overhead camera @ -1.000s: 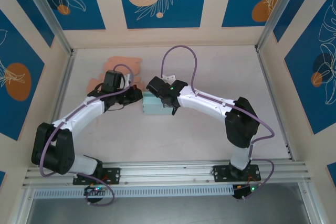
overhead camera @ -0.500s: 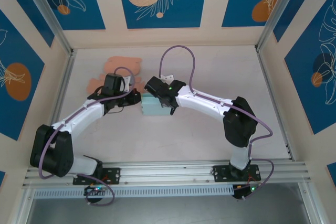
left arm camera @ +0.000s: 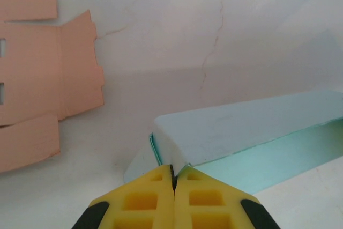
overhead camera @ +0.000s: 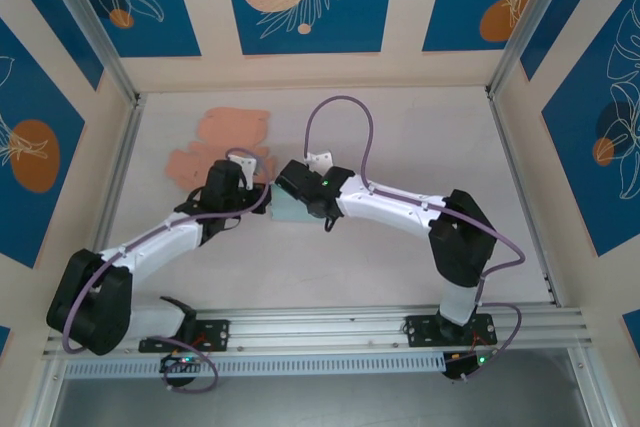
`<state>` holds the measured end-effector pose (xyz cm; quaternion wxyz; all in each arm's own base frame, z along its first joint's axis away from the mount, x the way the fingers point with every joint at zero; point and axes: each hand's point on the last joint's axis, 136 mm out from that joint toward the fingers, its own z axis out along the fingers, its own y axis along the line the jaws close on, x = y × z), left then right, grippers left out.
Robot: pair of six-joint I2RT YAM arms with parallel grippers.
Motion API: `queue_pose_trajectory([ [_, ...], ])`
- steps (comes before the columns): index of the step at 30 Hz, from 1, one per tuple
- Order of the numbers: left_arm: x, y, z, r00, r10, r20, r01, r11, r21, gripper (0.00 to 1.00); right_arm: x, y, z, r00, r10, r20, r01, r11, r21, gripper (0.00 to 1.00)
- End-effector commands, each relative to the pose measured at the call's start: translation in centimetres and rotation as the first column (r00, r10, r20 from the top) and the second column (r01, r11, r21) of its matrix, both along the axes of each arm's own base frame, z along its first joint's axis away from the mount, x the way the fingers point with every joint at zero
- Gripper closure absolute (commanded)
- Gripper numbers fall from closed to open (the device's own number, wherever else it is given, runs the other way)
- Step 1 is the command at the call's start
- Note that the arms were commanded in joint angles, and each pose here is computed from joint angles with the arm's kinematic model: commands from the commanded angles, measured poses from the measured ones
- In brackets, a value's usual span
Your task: Fold the paper box
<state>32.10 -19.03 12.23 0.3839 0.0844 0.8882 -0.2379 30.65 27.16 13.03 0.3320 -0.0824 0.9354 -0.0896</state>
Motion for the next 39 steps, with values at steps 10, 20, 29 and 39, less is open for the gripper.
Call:
queue_pose_trajectory([
  [10,-1.3,0.9,-3.5,0.997,0.004,0.074,-0.014,0.991,0.135,1.0,-3.2,1.2,-0.7,0.999,0.037,-0.021,-0.035,0.998,0.053,0.7],
  [20,-1.3,0.8,-3.1,0.996,-0.011,0.092,-0.005,0.985,0.173,1.0,-3.8,3.0,4.6,0.992,0.124,0.009,-0.124,0.979,0.163,0.43],
  [29,-1.3,0.4,-3.2,0.996,-0.017,0.089,0.002,0.985,0.171,1.0,-1.2,2.4,6.6,0.998,0.055,-0.029,-0.039,0.923,0.382,0.26],
  [39,-1.5,0.0,-3.2,0.996,-0.022,0.089,0.007,0.986,0.165,1.0,2.3,2.0,2.5,0.988,0.02,-0.154,0.064,0.853,0.519,0.21],
])
